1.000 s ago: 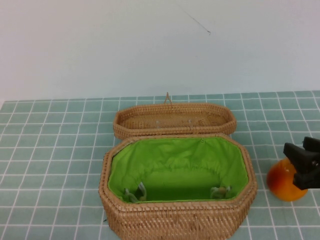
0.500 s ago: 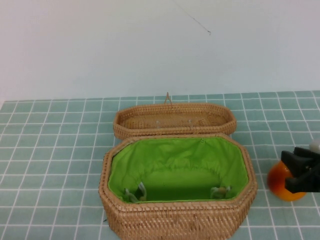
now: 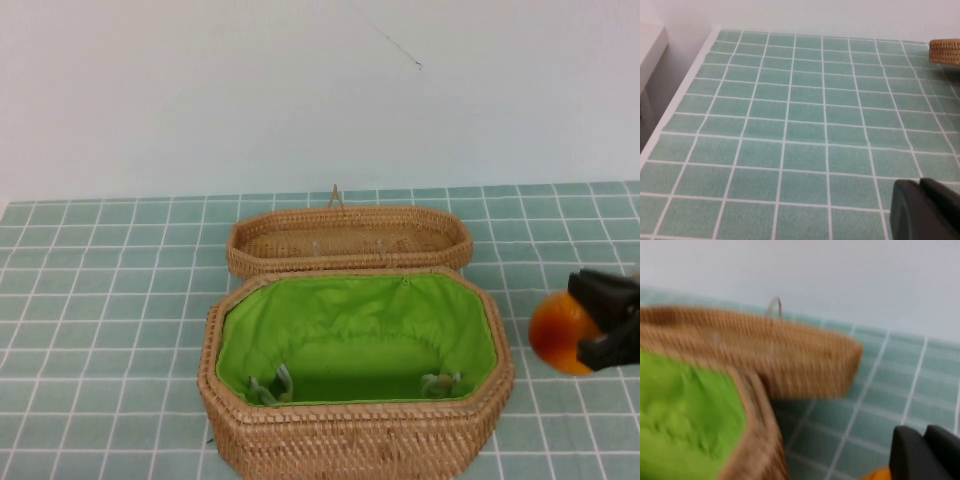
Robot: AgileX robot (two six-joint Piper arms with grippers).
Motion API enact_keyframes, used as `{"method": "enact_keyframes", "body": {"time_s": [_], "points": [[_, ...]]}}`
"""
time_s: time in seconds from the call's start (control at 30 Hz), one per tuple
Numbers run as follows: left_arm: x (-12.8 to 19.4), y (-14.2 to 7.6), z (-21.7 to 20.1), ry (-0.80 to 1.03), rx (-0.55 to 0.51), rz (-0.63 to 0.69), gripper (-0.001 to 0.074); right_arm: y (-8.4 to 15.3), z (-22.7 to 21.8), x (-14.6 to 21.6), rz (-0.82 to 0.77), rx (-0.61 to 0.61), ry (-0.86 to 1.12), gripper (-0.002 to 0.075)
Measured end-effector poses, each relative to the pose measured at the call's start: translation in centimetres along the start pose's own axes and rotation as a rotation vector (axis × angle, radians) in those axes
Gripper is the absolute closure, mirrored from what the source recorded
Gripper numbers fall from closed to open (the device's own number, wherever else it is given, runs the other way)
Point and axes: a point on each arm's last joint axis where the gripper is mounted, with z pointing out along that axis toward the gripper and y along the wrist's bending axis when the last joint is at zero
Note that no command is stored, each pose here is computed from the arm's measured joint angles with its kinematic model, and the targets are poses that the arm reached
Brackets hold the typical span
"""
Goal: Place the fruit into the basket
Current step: Pick up the pear on the table, then place the pear on the basket
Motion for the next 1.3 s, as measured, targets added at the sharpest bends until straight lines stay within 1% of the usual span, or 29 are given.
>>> {"method": "enact_keyframes", "body": {"time_s": [0.17,0.4,0.5,0.6,0.73,0.77,0.8,0.97,1.13,1.2,1.3], "points": [[0.0,0.0,0.0,0.0,0.0,0.0,0.0735,0.9,-1.1,-3.8,-0.011,-0.063,-0.126,0.0726],[0.0,0.0,0.0,0.0,0.0,0.0,0.0735,3.6,-2.4,-10.7,-0.11,-0.324,-0.293,0.0725],[0.0,0.0,0.0,0.0,0.0,0.0,0.0735,4.9,-2.1,-12.0,-0.136,-0.392,-0.299,0.0725],[0.0,0.0,0.0,0.0,0.0,0.0,0.0735,6.5,-1.5,-11.6,-0.155,-0.452,-0.268,0.0725],[0.0,0.0,0.0,0.0,0.0,0.0,0.0735,8.2,0.0,-9.8,-0.2,-0.537,-0.194,0.0725],[0.0,0.0,0.0,0.0,0.0,0.0,0.0735,8.6,0.3,-9.4,-0.203,-0.557,-0.174,0.0702],[0.0,0.0,0.0,0.0,0.0,0.0,0.0735,8.9,0.8,-8.9,-0.202,-0.573,-0.153,0.0725],[0.0,0.0,0.0,0.0,0.0,0.0,0.0735,9.5,2.6,-6.7,-0.234,-0.607,-0.09,0.0725],[0.0,0.0,0.0,0.0,0.0,0.0,0.0735,9.4,4.0,-5.2,-0.222,-0.595,-0.061,0.0723],[0.0,0.0,0.0,0.0,0.0,0.0,0.0735,9.3,4.4,-4.7,-0.218,-0.59,-0.037,0.0699],[0.0,0.0,0.0,0.0,0.0,0.0,0.0735,9.1,4.7,-4.1,-0.211,-0.575,-0.006,0.0627]]}}
